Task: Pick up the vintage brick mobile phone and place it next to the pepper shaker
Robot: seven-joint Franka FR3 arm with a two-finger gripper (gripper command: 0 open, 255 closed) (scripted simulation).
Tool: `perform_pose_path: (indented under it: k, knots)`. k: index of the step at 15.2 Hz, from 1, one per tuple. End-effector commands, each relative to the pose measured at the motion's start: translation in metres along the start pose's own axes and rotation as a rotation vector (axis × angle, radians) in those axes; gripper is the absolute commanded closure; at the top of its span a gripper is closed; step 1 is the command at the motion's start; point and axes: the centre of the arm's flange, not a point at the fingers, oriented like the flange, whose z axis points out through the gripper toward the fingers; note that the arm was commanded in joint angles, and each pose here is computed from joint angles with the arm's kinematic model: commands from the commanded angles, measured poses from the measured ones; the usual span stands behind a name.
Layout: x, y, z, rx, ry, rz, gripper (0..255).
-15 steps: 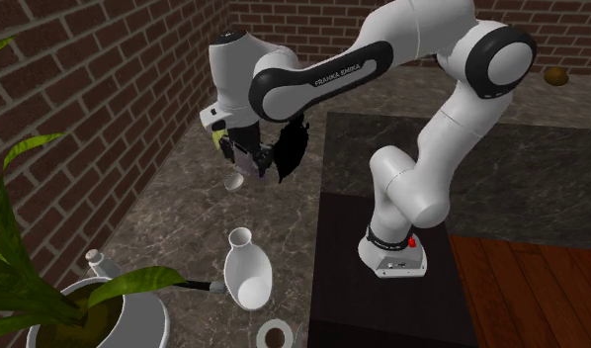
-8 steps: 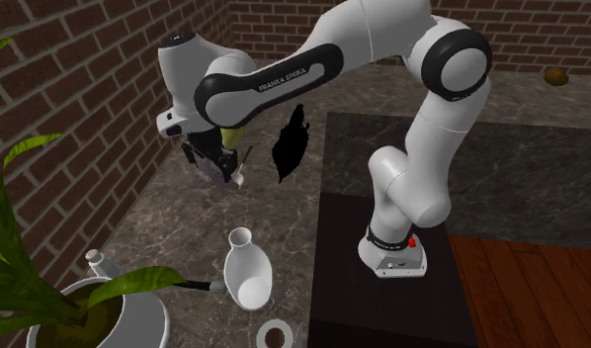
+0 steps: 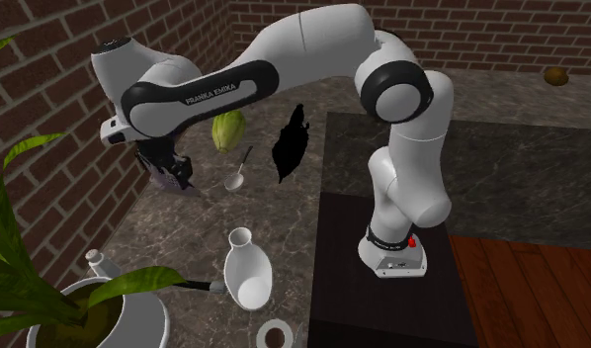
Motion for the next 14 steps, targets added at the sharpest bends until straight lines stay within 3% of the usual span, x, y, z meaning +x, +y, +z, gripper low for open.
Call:
perform_pose_path:
  k: [1,10,14]
  knots:
    - [0.016,0.022,0.0,0.0,0.001,-0.001,255]
    - [0.081,0.123,-0.002,0.0,0.001,-0.001,255]
    - [0.082,0.123,0.019,0.0,0.001,-0.001,255]
